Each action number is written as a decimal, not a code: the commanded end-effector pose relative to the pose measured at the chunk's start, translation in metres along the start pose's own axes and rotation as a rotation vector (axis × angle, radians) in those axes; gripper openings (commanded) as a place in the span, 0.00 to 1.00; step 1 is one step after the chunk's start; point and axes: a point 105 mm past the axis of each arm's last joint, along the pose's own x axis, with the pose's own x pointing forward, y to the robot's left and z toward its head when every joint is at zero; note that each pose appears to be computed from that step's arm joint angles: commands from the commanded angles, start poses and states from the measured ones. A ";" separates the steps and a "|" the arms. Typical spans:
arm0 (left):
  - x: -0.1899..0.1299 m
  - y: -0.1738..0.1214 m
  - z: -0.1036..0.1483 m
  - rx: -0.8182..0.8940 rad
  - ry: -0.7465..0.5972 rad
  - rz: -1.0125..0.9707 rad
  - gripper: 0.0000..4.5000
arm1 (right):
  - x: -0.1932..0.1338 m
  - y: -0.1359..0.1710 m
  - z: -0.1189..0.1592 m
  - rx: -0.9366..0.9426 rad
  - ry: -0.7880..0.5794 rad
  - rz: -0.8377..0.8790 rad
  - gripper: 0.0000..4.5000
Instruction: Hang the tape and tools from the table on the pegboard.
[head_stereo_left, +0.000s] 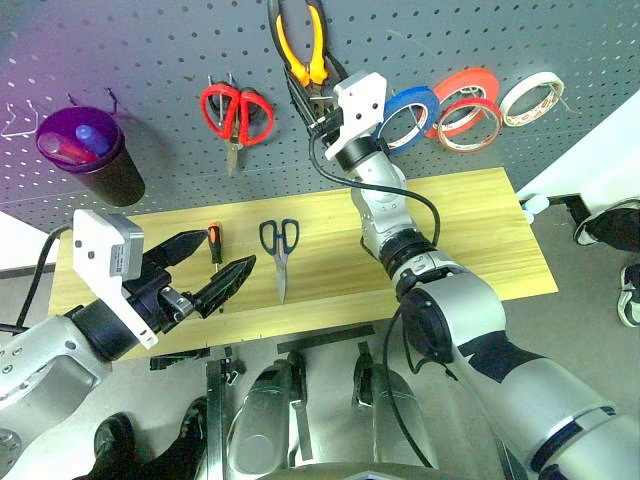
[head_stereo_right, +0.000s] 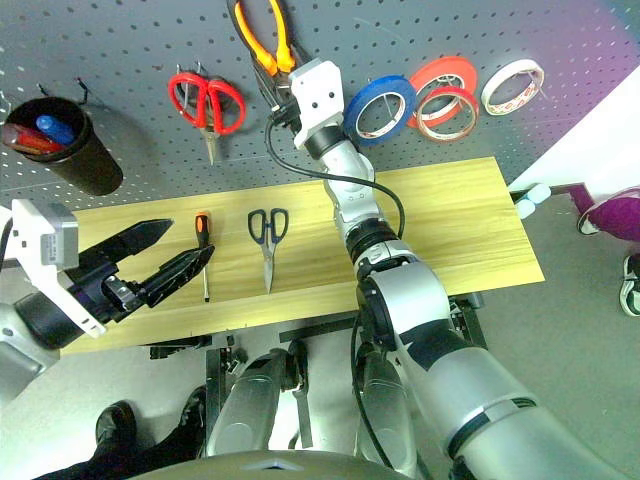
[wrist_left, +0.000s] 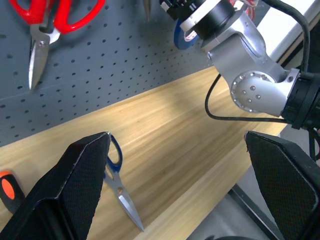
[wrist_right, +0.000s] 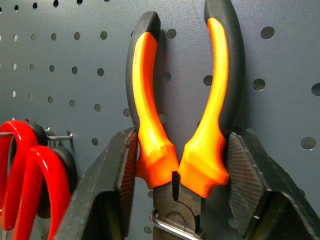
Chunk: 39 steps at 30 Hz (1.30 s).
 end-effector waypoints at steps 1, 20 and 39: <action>0.000 -0.006 0.005 0.017 -0.021 -0.022 1.00 | 0.003 -0.011 0.008 -0.028 -0.024 -0.055 0.82; 0.004 -0.009 0.003 0.006 -0.034 -0.035 1.00 | 0.005 -0.014 0.015 -0.089 -0.053 -0.060 0.99; 0.017 -0.007 0.001 -0.005 -0.082 -0.053 1.00 | -0.019 -0.032 0.012 -0.136 -0.052 -0.095 0.99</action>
